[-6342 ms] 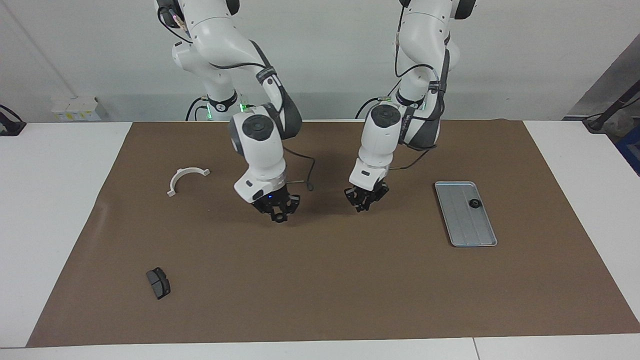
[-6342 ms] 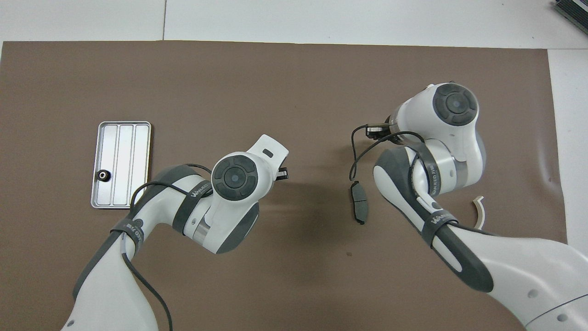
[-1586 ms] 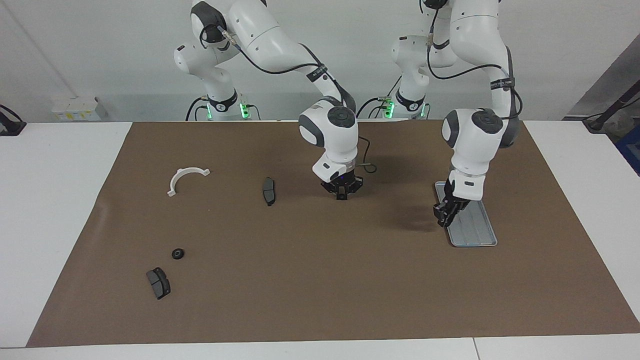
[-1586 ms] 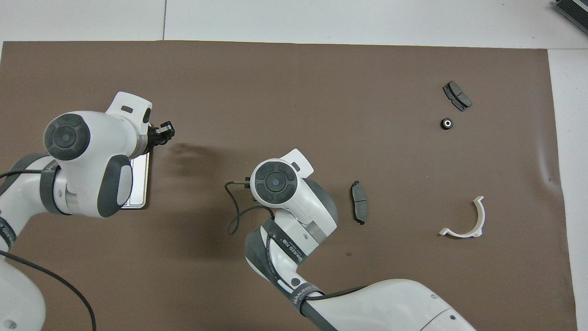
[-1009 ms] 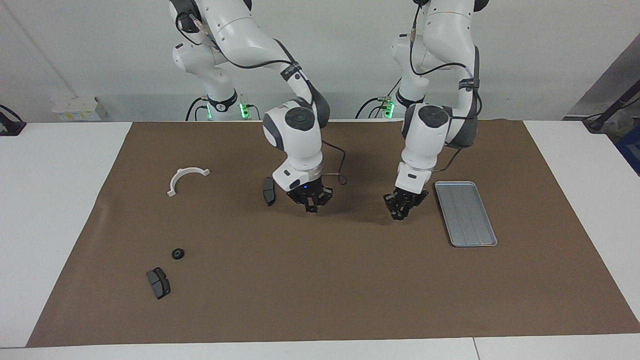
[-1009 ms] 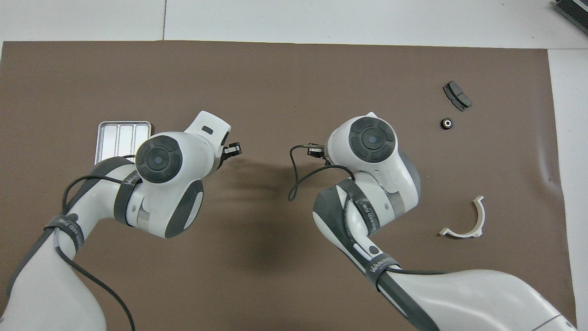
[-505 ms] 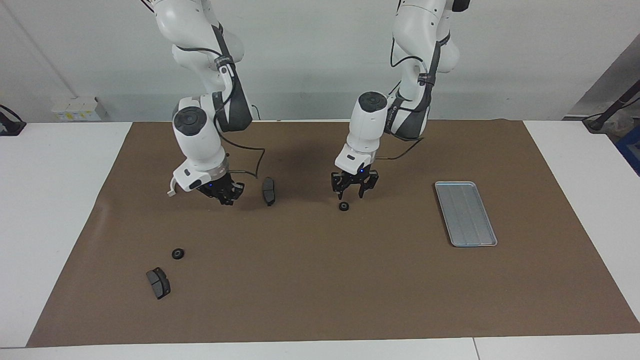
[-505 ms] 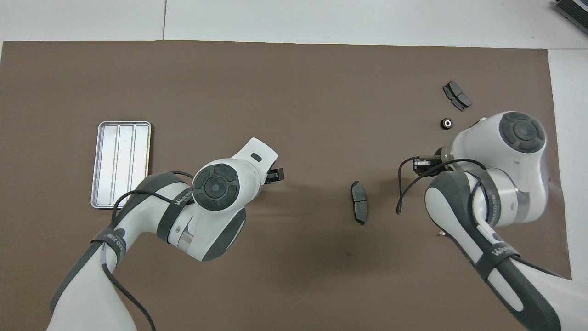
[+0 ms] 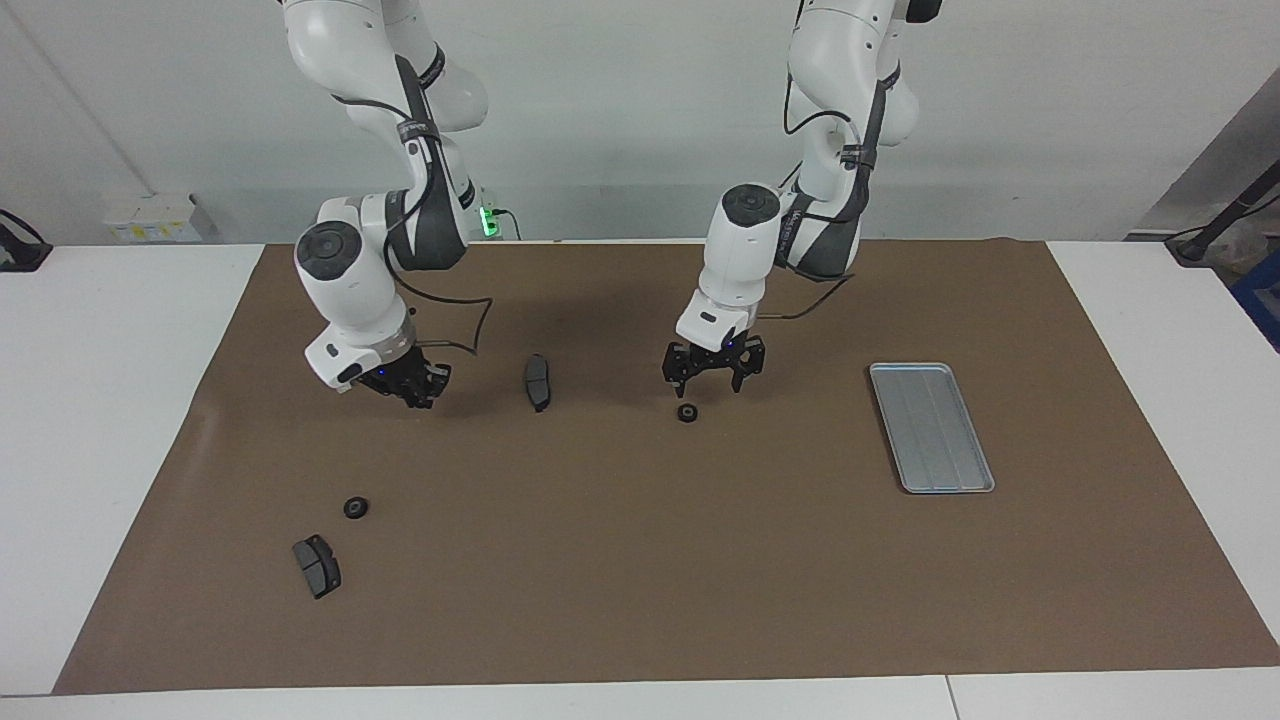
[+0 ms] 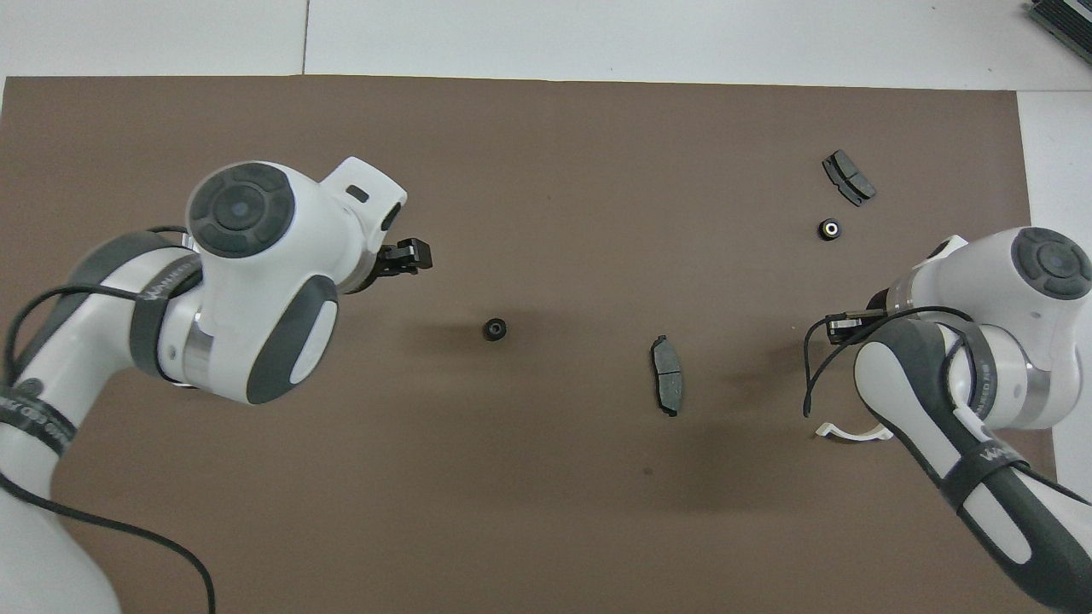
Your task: Place bearing gear from tray to pile
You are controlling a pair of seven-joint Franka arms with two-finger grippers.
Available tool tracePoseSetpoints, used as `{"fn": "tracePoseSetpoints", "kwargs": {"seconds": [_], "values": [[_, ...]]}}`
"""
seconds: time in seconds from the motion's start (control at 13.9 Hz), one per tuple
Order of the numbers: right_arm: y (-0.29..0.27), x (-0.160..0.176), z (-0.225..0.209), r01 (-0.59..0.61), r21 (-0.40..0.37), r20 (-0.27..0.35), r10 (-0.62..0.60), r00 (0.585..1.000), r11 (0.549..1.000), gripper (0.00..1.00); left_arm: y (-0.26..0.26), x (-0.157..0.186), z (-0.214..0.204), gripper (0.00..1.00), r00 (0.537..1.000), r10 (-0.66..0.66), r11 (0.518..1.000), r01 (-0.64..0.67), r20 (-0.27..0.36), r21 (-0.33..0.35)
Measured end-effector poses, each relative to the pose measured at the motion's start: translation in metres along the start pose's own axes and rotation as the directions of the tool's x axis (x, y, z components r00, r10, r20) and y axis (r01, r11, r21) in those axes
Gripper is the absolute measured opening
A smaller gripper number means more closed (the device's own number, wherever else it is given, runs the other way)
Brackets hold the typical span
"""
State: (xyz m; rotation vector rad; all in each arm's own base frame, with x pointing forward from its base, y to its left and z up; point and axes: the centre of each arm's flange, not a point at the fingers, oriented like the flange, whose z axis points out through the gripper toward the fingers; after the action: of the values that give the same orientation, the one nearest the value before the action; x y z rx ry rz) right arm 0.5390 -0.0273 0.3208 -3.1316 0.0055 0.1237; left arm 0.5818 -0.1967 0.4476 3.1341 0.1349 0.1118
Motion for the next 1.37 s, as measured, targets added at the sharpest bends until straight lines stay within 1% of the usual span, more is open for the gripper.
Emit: {"fn": "tracePoseSetpoints", "kwargs": {"seconds": [0.22, 0.29, 0.36, 0.5, 0.58, 0.72, 0.79, 0.94, 1.08, 1.23, 1.37], "values": [[-0.002, -0.006, 0.010, 0.004, 0.001, 0.008, -0.004, 1.000, 1.000, 0.24, -0.079, 0.021, -0.016, 1.00, 0.997, 0.074, 0.997, -0.074, 0.029, 0.004], [-0.002, -0.006, 0.011, 0.004, 0.001, 0.009, -0.004, 1.000, 1.000, 0.27, -0.102, 0.023, -0.020, 1.00, 0.993, 0.107, 0.994, -0.107, 0.041, 0.004], [-0.002, -0.006, 0.011, 0.003, 0.001, 0.008, -0.003, 1.000, 1.000, 0.36, -0.123, 0.024, -0.026, 1.00, 0.989, 0.135, 0.991, -0.135, 0.053, 0.003], [-0.002, -0.003, 0.007, 0.004, 0.000, -0.002, -0.004, 1.000, 1.000, 0.59, -0.158, 0.021, -0.044, 1.00, 0.986, 0.151, 0.988, -0.152, 0.066, 0.000], [-0.003, 0.000, 0.002, 0.006, 0.000, -0.014, -0.006, 1.000, 1.000, 0.69, -0.168, 0.017, -0.057, 1.00, 0.987, 0.147, 0.989, -0.147, 0.066, -0.002], [-0.013, 0.010, -0.015, 0.024, -0.003, -0.050, -0.024, 0.998, 1.000, 0.94, -0.179, 0.005, -0.089, 1.00, 0.987, 0.138, 0.990, -0.138, 0.079, -0.005], [-0.024, 0.015, -0.024, 0.043, -0.005, -0.072, -0.043, 0.996, 0.999, 1.00, -0.181, 0.000, -0.106, 1.00, 0.986, 0.137, 0.991, -0.137, 0.092, -0.005], [-0.060, 0.027, -0.047, 0.105, -0.011, -0.120, -0.105, 0.987, 0.994, 1.00, -0.183, -0.008, -0.150, 1.00, 0.984, 0.139, 0.990, -0.140, 0.113, 0.008], [-0.110, 0.030, -0.060, 0.133, -0.009, -0.150, -0.133, 0.980, 0.991, 1.00, -0.183, -0.013, -0.180, 1.00, 0.982, 0.140, 0.990, -0.143, 0.126, 0.013], [-0.168, 0.029, -0.070, 0.119, 0.005, -0.174, -0.116, 0.978, 0.993, 1.00, -0.180, -0.019, -0.195, 1.00, 0.978, 0.147, 0.988, -0.152, 0.146, 0.024], [-0.224, 0.022, -0.077, 0.110, 0.022, -0.192, -0.104, 0.976, 0.994, 1.00, -0.176, -0.021, -0.200, 1.00, 0.976, 0.155, 0.986, -0.162, 0.156, 0.035]]}}
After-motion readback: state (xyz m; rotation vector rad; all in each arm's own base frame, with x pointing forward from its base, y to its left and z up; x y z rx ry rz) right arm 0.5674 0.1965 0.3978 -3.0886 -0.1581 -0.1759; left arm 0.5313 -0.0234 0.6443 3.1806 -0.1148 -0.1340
